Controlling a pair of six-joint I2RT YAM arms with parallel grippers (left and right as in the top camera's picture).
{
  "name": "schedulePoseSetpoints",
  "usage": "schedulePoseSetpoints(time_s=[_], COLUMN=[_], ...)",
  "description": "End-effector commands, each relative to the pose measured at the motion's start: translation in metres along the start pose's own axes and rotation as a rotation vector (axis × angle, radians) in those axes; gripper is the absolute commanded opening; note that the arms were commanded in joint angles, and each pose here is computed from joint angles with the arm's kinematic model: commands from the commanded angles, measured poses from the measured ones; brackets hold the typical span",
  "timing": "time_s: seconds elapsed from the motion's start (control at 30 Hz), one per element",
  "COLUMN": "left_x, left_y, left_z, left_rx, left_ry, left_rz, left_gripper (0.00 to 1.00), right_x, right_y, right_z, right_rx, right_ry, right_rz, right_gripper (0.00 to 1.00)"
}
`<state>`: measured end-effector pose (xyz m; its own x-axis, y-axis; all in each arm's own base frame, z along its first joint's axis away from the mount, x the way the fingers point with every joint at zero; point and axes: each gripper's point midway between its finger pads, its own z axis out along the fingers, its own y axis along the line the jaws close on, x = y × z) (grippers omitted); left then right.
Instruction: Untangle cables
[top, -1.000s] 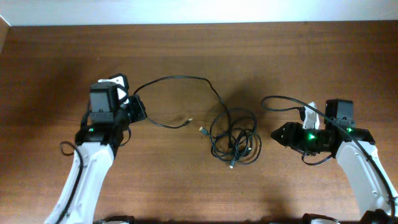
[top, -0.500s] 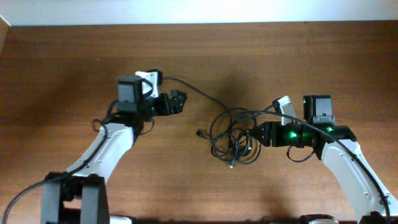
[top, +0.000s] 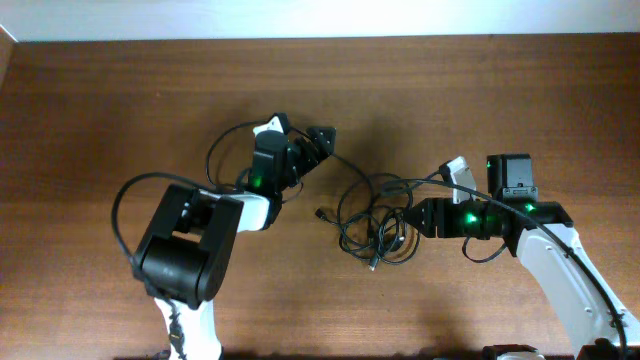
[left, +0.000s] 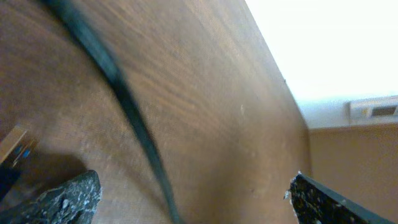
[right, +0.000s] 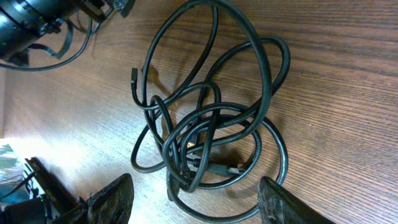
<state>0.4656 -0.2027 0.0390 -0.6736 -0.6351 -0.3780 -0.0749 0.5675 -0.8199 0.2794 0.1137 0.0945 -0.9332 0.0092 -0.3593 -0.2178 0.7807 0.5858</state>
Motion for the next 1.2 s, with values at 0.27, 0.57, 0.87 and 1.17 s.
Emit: schedulePoseSetpoints(time_s=[0.27, 0.57, 0.87, 1.17], left_x=[-0.027, -0.105, -0.121, -0.147], left_y=[-0.084, -0.253, -0.274, -0.273], left_z=[0.021, -0.172, -0.170, -0.185], left_rx=[0.379, 0.948, 0.803, 0.761], left_ry=[-0.006, -0.181, -0.228, -0.332], left_rz=[0.181, 0.583, 0.287, 0.248], left_gripper=[0.00, 0.00, 0.00, 0.00], right_x=[0.000, 0.010, -0.024, -0.029], right_y=[0.000, 0.043, 0.073, 0.047], right_z=[0.000, 0.015, 0.023, 0.098], right_rx=[0.012, -0.113, -0.180, 0.152], right_ry=[0.001, 0.052, -0.090, -0.091], right_rz=[-0.016, -0.139, -0.331, -0.433], right_gripper=[0.62, 0.68, 0.98, 0.04])
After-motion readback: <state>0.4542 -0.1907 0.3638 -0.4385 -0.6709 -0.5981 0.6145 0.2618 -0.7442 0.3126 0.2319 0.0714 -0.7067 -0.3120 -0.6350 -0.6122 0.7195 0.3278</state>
